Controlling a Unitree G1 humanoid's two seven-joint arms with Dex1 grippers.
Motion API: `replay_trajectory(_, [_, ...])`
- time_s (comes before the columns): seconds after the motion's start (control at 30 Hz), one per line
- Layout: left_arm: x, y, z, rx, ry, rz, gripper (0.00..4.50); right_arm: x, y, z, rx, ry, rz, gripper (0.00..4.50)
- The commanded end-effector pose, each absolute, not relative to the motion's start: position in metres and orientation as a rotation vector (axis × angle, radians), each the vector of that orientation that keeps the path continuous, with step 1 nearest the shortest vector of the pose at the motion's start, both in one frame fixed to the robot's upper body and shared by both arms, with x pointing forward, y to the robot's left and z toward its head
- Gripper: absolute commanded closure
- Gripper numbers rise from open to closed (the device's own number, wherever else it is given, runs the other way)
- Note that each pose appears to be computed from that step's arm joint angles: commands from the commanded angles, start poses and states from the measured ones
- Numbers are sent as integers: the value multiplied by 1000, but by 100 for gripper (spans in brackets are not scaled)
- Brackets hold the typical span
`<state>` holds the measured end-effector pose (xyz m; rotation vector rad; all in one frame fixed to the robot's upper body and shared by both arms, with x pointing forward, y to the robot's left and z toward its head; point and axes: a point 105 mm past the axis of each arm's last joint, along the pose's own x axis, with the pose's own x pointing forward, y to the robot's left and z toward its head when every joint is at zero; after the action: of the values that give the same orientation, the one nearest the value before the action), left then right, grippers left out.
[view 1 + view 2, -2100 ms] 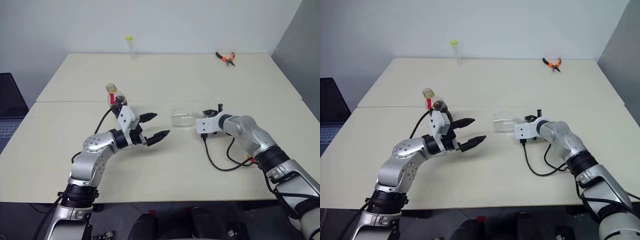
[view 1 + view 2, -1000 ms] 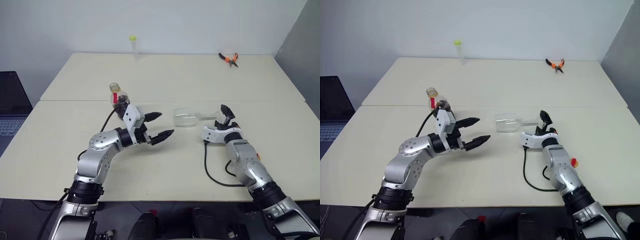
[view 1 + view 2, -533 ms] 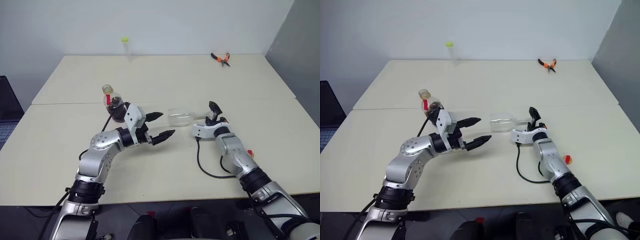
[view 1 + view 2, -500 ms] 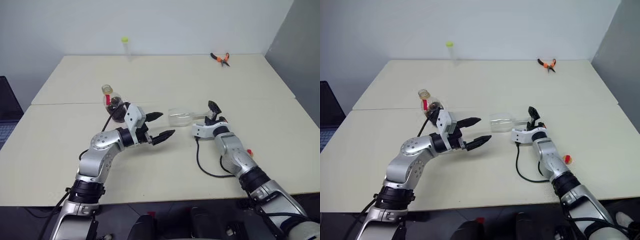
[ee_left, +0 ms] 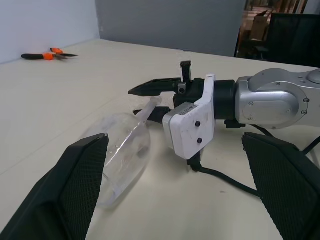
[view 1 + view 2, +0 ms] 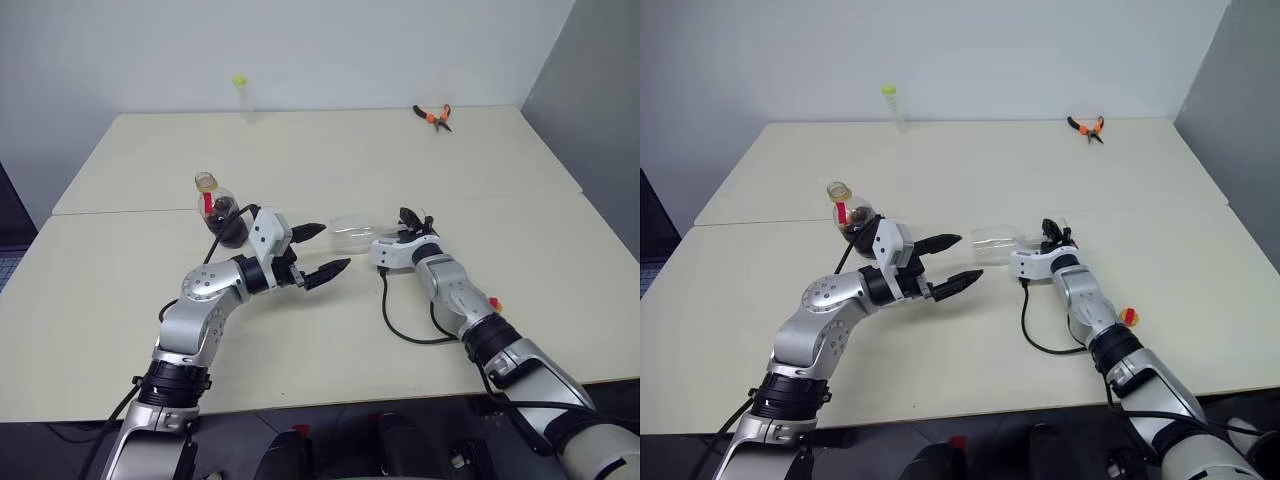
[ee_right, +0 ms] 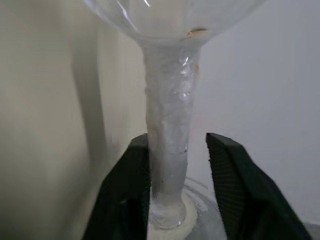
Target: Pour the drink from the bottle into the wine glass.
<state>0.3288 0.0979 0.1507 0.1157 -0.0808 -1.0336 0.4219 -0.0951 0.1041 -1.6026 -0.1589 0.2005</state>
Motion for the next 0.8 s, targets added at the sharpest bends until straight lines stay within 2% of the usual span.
replay_trajectory(0.03, [330,102,158,113,-120,-1009,0,411,-76,103,-1547,-174,251,412])
replay_trajectory(0.23, [330,108,160,97,-122,-982,0,407,-87,122,-1395,-141,206,414])
replay_trajectory(0.43, [331,121,167,72,-127,-941,0,405,-102,140,-1001,-158,175,414])
replay_trajectory(0.63, [330,127,175,52,-131,-923,0,401,-88,125,-316,-112,354,414])
replay_trajectory(0.7, [328,125,176,52,-132,-929,0,402,-82,118,-175,-105,384,414])
replay_trajectory(0.8, [326,122,179,47,-134,-941,0,403,-70,115,-84,-117,434,414])
